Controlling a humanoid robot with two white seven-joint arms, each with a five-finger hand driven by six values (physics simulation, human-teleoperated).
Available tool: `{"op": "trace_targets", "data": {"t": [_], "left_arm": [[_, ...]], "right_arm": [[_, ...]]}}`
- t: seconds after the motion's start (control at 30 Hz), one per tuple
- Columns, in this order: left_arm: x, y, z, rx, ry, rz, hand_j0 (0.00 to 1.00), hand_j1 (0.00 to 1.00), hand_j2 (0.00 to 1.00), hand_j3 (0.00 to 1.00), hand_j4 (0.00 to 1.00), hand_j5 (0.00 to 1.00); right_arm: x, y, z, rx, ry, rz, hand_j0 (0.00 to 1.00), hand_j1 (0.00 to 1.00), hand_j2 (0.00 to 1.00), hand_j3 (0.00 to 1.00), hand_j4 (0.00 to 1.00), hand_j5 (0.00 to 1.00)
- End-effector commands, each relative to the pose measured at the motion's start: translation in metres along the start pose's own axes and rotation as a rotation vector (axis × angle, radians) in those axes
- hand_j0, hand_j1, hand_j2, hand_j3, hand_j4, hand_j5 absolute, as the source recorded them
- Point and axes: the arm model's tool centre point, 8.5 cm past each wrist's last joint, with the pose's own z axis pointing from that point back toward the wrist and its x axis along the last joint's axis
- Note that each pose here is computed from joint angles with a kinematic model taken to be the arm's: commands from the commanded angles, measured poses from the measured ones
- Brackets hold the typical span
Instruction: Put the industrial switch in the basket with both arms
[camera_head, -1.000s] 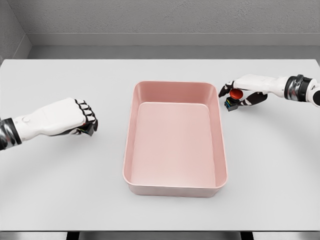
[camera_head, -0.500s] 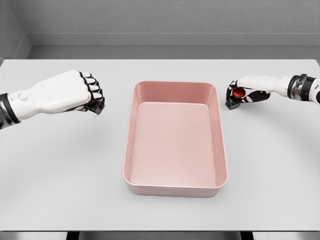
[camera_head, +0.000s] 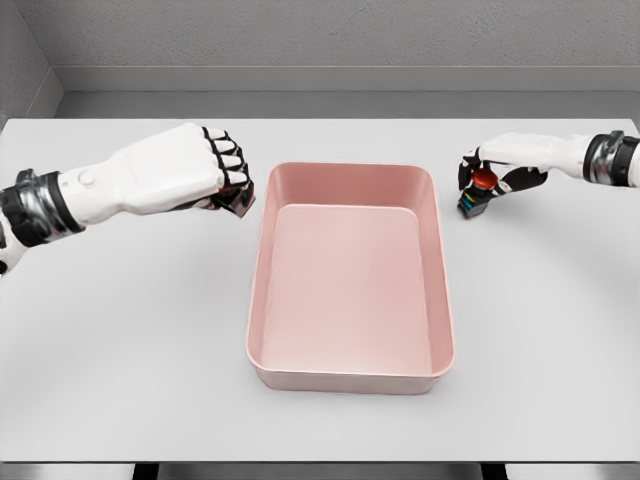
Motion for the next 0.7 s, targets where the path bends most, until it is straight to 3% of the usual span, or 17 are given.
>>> {"op": "trace_targets", "data": {"t": [0.0, 0.17, 0.4, 0.5, 0.67], "left_arm": [[0.01, -0.009, -0.011, 0.001, -0.034, 0.033, 0.34, 0.34, 0.34, 0.34, 0.34, 0.34], [0.027, -0.008, -0.047, 0.035, -0.11, 0.055, 0.34, 0.34, 0.34, 0.34, 0.34, 0.34], [0.06, -0.028, -0.088, -0.084, -0.225, 0.081, 0.34, 0.34, 0.34, 0.34, 0.34, 0.34], [0.072, -0.038, -0.099, -0.127, -0.264, 0.09, 0.34, 0.34, 0.34, 0.34, 0.34, 0.34], [0.074, -0.037, -0.104, -0.119, -0.271, 0.094, 0.36, 0.36, 0.36, 0.36, 0.36, 0.36]], "right_arm": [[0.001, -0.002, 0.0, -0.001, -0.004, -0.003, 0.45, 0.45, 0.45, 0.45, 0.45, 0.45], [0.009, -0.013, 0.004, 0.001, -0.022, 0.034, 0.45, 0.45, 0.45, 0.45, 0.45, 0.45], [0.012, -0.03, 0.021, -0.018, -0.019, 0.081, 0.45, 0.45, 0.45, 0.45, 0.45, 0.45], [0.025, -0.038, 0.02, -0.025, -0.053, 0.119, 0.45, 0.45, 0.45, 0.45, 0.45, 0.45], [0.037, -0.044, 0.026, -0.029, -0.079, 0.158, 0.45, 0.45, 0.45, 0.45, 0.45, 0.45]]}}
